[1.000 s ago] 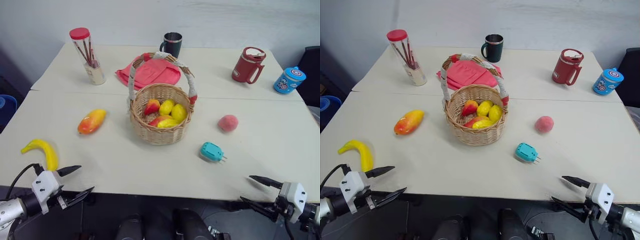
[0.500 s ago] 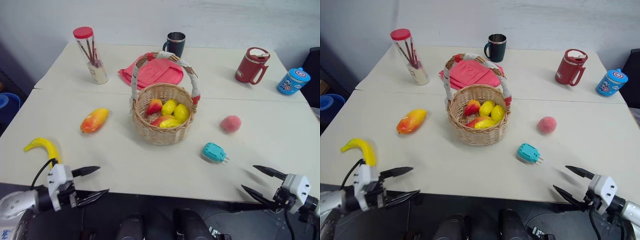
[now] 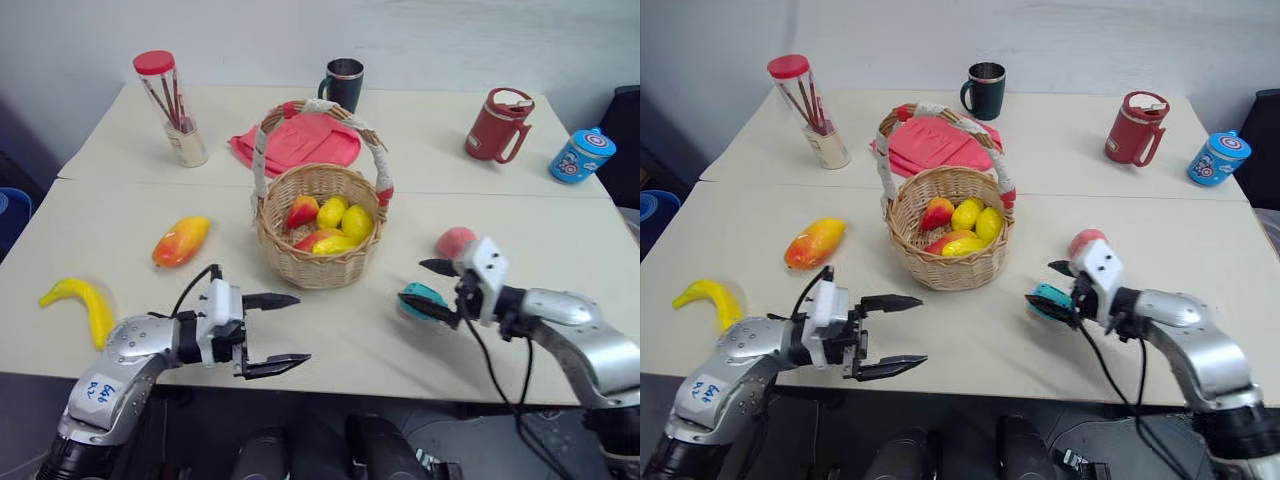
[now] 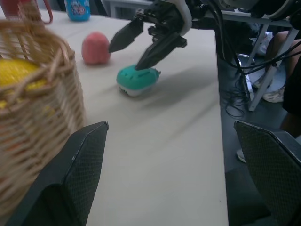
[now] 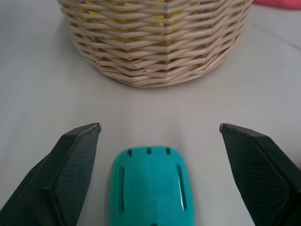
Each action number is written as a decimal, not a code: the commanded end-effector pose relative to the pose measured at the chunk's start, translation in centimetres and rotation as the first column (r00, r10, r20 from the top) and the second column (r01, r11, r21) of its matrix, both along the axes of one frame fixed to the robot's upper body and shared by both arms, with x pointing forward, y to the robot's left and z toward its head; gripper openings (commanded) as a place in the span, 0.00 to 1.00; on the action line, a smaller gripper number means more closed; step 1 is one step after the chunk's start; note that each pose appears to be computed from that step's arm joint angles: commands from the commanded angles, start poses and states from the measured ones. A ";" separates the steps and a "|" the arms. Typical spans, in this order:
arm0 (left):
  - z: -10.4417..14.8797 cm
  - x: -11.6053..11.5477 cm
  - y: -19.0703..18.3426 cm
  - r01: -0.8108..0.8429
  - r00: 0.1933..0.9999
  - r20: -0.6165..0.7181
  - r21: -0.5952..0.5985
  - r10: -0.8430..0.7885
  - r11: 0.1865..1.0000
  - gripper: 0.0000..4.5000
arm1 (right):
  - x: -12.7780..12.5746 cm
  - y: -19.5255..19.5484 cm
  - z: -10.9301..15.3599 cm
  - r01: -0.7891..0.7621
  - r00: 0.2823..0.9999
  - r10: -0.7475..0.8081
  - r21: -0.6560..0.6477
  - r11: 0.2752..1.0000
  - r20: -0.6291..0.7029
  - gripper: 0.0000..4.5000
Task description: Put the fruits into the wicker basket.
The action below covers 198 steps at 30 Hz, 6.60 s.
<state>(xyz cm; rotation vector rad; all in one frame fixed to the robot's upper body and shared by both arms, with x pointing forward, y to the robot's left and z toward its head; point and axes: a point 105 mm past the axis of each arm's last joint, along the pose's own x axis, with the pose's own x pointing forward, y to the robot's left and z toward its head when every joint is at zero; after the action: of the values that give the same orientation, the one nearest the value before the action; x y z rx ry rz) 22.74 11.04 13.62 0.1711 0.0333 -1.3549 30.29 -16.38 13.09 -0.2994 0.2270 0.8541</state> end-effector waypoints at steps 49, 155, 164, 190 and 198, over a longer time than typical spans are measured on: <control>3.2 0.6 9.6 -0.528 0.841 0.136 -0.012 0.524 0.849 1.00 | 3.3 -12.7 11.4 0.116 0.870 -0.246 0.308 0.944 0.427 1.00; 4.1 -5.3 28.8 -0.941 0.316 -0.065 -0.147 0.947 0.304 1.00 | -5.1 6.6 10.6 -0.517 0.771 0.299 0.278 0.810 0.563 1.00; 1.0 -6.4 31.1 -0.984 0.178 -0.135 -0.037 0.975 0.174 1.00 | -5.2 6.8 11.8 -0.523 0.733 0.301 0.223 0.823 0.610 1.00; 1.3 13.6 19.0 -0.721 0.641 -0.131 0.235 0.757 0.651 0.64 | -4.2 5.0 10.1 -0.444 0.783 0.286 0.174 0.879 0.552 1.00; 7.8 7.3 16.5 -0.493 0.869 -0.027 0.025 0.494 0.870 0.63 | -4.2 2.2 9.4 -0.377 0.815 0.243 0.163 0.912 0.527 1.00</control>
<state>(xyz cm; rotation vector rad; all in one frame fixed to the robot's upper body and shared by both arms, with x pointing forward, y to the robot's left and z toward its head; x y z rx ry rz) 31.56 28.68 17.58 0.1270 0.2140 -0.7505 26.32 -13.37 21.60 -0.2796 -0.3946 1.1118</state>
